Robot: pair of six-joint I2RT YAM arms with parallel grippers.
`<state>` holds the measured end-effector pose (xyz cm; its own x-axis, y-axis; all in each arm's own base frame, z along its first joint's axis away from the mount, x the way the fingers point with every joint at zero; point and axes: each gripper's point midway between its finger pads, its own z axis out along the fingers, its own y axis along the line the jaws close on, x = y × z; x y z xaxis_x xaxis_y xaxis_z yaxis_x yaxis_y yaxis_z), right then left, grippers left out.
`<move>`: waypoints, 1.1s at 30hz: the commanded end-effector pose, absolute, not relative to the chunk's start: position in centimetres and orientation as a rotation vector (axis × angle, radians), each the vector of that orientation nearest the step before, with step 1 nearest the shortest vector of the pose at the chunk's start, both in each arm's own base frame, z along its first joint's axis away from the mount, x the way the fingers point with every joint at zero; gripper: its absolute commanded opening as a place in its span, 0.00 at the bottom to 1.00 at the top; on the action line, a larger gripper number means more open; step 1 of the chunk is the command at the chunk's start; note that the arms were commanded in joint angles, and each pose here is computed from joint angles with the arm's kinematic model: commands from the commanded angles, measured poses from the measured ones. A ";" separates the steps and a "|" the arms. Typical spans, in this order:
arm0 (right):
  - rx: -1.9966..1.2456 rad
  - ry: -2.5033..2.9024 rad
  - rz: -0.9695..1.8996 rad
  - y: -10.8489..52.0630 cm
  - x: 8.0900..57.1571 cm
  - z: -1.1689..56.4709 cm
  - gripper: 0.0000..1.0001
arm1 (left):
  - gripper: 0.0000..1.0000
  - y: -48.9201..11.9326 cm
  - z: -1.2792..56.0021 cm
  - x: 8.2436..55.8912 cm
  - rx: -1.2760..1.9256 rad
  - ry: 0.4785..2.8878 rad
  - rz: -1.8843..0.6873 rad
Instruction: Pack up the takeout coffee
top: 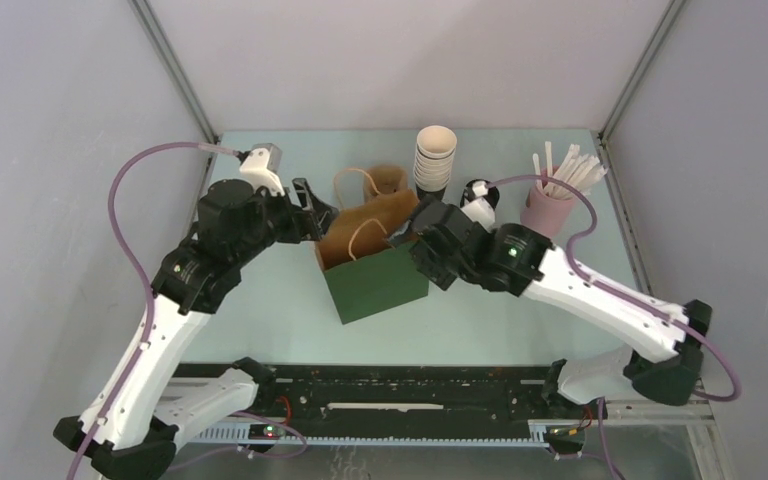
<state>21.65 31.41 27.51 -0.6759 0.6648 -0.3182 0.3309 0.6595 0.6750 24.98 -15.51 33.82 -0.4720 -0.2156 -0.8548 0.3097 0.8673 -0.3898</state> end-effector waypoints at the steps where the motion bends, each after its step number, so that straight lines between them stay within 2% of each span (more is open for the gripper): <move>1: 0.883 2.175 0.864 27.7 21.3 29.9 1.00 | 0.77 -14.4 33.7 25.3 0.034 1.963 -0.585; 4: 1.006 2.145 0.869 26.4 21.3 29.8 1.00 | 0.77 -14.9 33.6 25.0 0.051 1.960 -0.624; 9: 1.059 2.226 0.867 28.4 22.2 28.1 0.99 | 0.77 -15.3 33.4 24.6 0.052 1.955 -0.660; 12: 1.056 2.272 0.832 29.6 22.9 27.8 0.93 | 0.77 -15.0 33.2 24.2 0.056 1.956 -0.653; 17: 1.034 2.328 0.781 31.3 23.2 26.8 0.74 | 0.77 -14.4 32.9 23.6 0.057 1.957 -0.632; 22: 0.996 2.314 0.781 31.7 22.6 27.0 0.50 | 0.78 -13.7 33.5 23.2 0.067 1.943 -0.602; 26: 0.900 2.287 0.775 31.7 22.2 28.4 0.21 | 0.78 -13.2 34.1 22.9 0.066 1.939 -0.579; 29: 0.741 2.288 0.798 32.2 22.0 28.9 0.10 | 0.78 -12.8 35.1 22.2 0.059 1.914 -0.591; 31: 0.602 2.278 0.815 32.7 22.1 29.0 0.09 | 0.79 -12.1 36.0 21.6 0.031 1.885 -0.582; 33: 0.450 2.267 0.810 32.5 22.3 28.8 0.03 | 0.79 -11.3 36.8 20.9 0.002 1.848 -0.579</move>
